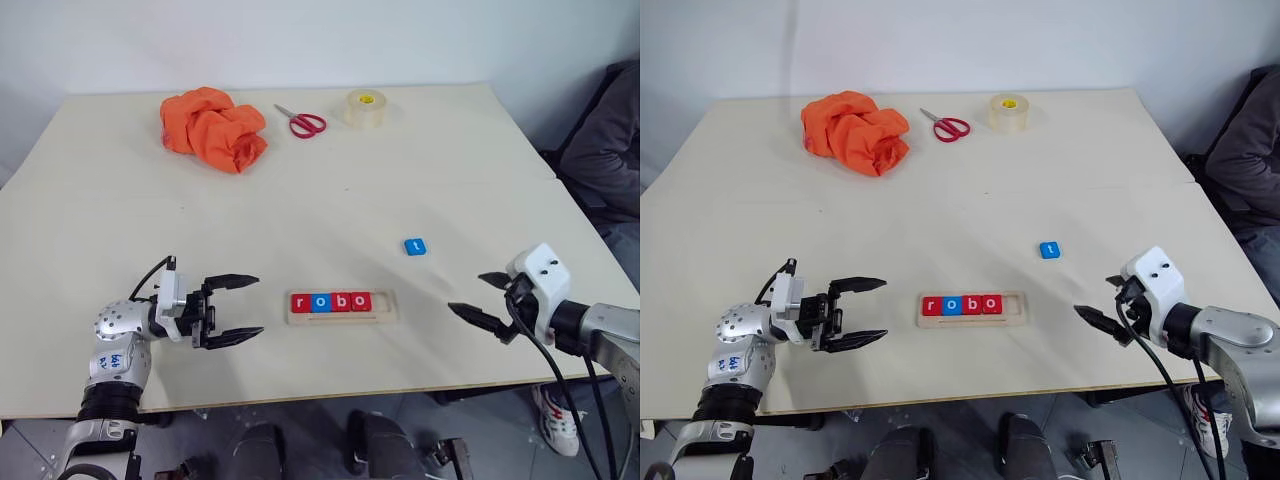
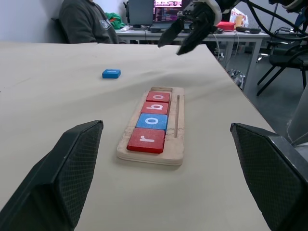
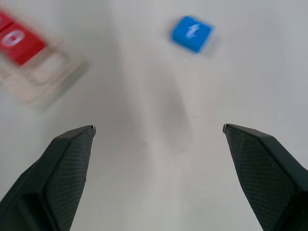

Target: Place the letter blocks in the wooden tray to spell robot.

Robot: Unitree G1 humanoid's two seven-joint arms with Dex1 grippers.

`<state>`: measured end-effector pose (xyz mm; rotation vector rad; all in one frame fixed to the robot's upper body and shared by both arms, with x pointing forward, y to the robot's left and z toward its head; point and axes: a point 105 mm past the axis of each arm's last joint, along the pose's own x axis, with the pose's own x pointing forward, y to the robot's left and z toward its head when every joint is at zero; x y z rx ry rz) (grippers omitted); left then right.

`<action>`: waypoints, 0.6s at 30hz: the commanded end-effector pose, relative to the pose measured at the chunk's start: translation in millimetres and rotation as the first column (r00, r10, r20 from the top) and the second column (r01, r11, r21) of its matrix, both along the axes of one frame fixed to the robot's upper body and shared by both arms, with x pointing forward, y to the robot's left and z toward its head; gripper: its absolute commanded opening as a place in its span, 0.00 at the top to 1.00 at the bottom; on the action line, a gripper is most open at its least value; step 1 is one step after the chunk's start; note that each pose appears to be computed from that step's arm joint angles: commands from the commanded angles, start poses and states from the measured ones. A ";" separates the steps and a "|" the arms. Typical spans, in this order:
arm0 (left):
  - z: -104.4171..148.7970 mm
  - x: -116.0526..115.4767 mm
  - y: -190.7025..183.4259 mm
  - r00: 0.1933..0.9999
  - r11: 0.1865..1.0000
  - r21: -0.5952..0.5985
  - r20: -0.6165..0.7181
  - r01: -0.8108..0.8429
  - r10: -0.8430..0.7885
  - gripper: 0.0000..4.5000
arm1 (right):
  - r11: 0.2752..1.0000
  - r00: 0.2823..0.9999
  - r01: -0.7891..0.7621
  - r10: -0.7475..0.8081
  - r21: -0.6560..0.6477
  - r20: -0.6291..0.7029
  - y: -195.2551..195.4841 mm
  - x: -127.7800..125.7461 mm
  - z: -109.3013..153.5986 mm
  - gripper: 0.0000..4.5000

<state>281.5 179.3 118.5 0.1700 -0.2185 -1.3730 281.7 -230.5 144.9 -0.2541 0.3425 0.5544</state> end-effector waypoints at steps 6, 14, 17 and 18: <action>4.8 -5.2 -0.2 1.000 1.000 0.007 0.024 0.003 -0.003 0.00 | 0.989 0.993 0.068 -0.080 0.130 0.088 13.7 34.4 7.2 0.01; 5.3 -11.3 0.6 1.000 1.000 0.005 0.023 -0.019 0.019 0.00 | 0.982 0.988 0.087 -0.107 0.168 0.115 38.5 74.6 -3.0 0.01; 5.5 -13.5 1.5 0.999 1.000 0.005 0.023 -0.028 0.028 0.00 | 0.976 0.982 0.115 -0.140 0.184 0.124 44.6 89.8 -6.3 0.01; 5.5 -14.6 1.9 0.999 0.999 0.004 0.022 -0.032 0.032 0.00 | 0.972 0.979 0.128 -0.156 0.195 0.135 47.0 95.2 -5.2 0.01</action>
